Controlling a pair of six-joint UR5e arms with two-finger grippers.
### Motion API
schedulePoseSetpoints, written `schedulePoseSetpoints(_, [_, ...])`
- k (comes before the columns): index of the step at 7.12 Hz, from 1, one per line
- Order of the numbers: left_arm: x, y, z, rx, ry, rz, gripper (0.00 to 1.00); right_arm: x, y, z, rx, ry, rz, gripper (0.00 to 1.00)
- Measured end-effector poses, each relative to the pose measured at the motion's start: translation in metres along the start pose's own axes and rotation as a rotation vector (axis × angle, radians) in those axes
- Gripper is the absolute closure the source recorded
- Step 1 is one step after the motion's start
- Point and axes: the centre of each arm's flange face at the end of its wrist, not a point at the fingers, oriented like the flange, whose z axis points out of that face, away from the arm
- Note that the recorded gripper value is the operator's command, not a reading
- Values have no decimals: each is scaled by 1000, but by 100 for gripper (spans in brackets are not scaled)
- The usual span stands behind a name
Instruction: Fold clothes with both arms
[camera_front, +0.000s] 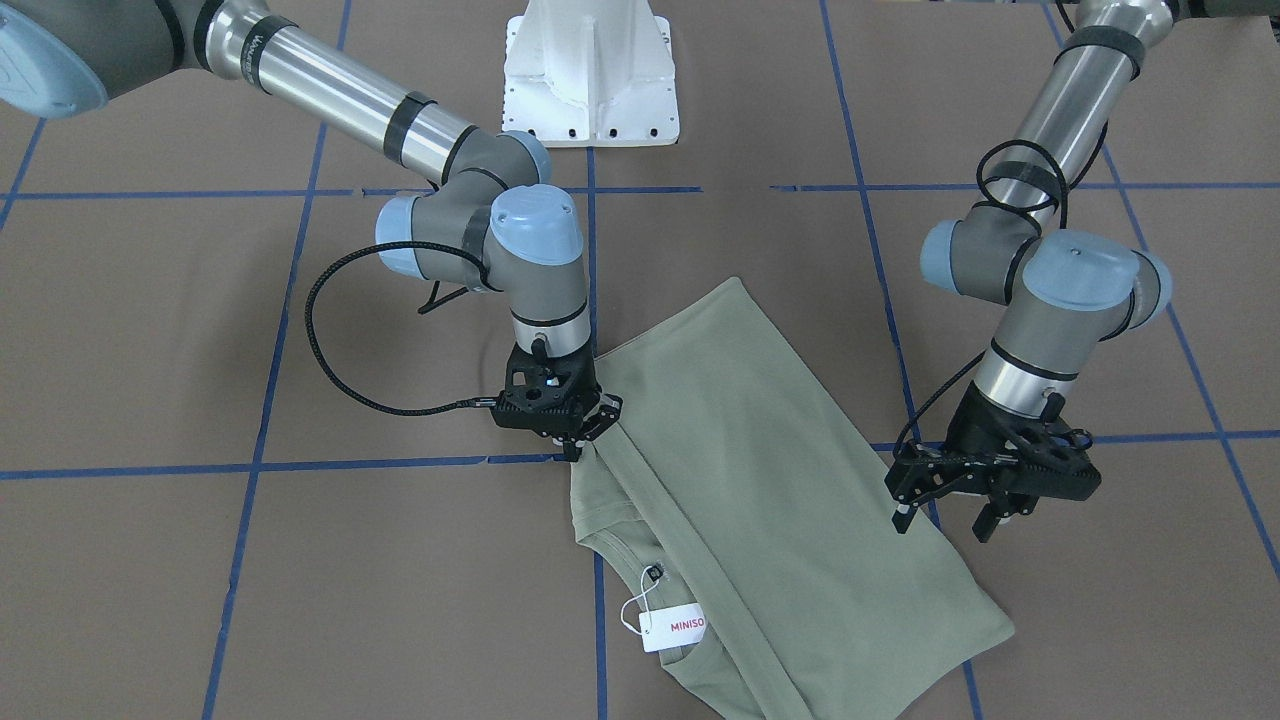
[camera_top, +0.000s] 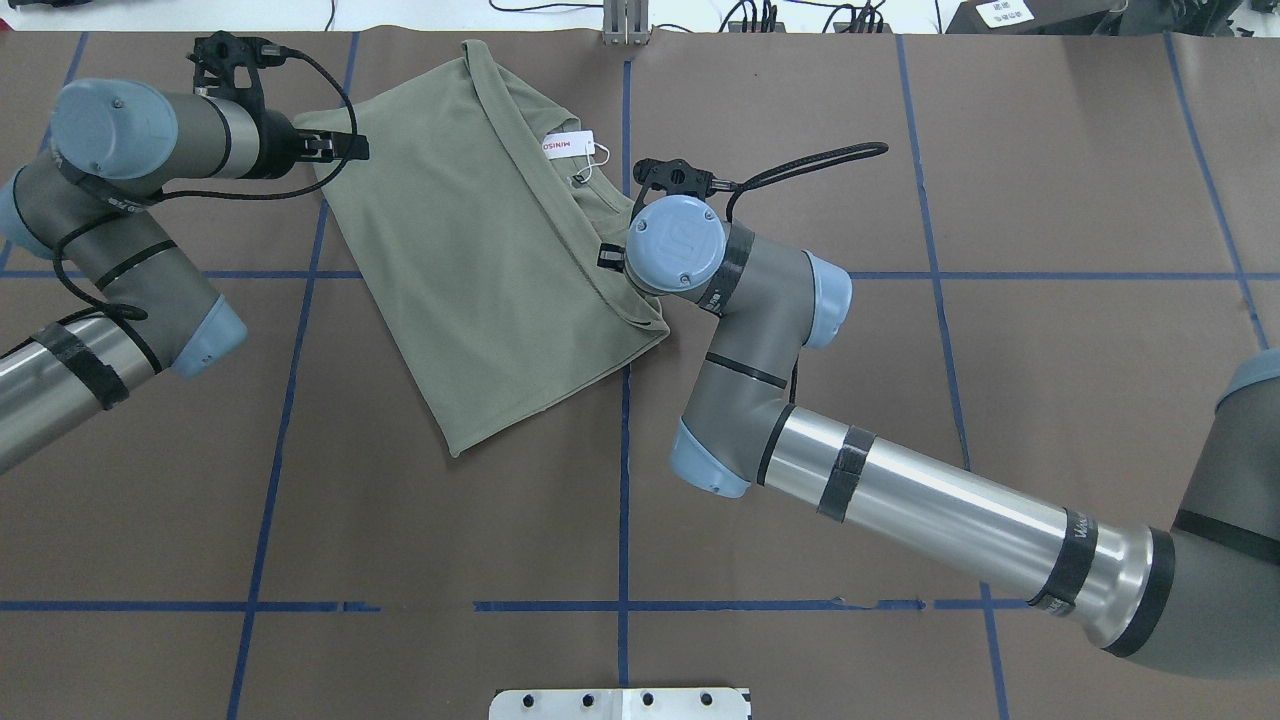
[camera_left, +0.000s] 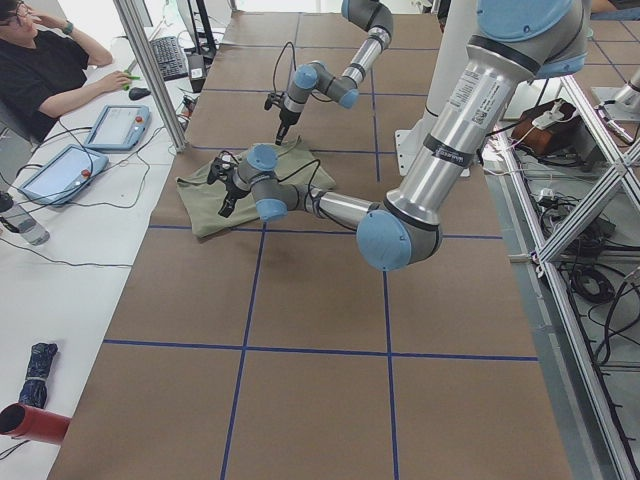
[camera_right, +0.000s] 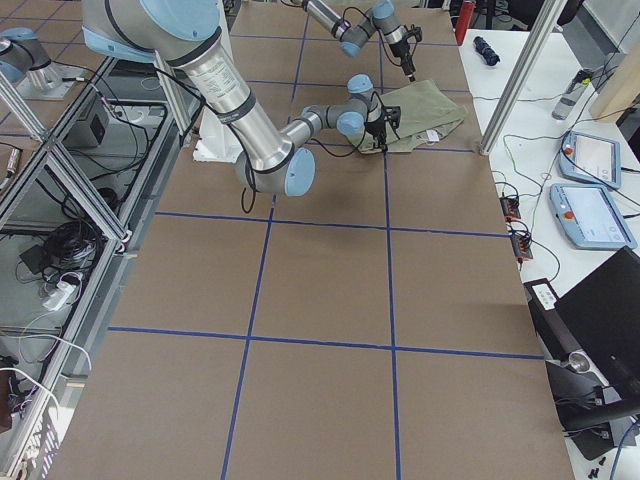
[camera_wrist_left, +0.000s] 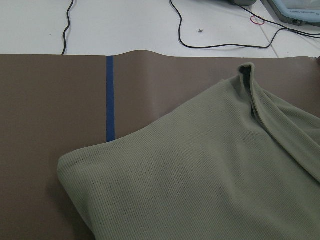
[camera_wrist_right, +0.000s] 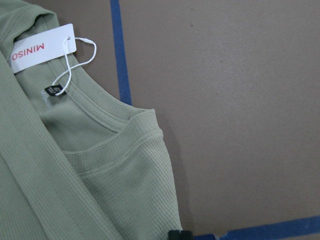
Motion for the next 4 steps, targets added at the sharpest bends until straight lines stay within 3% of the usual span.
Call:
schedulePoseSetpoints(3, [-5,8,-1,7,18,3,0,7,9,-42,-18,19,-3,100])
schedulePoseSetpoints(4, [-6,10,-2,10,25,4,0,29,31,-62,-32,7,-7,100])
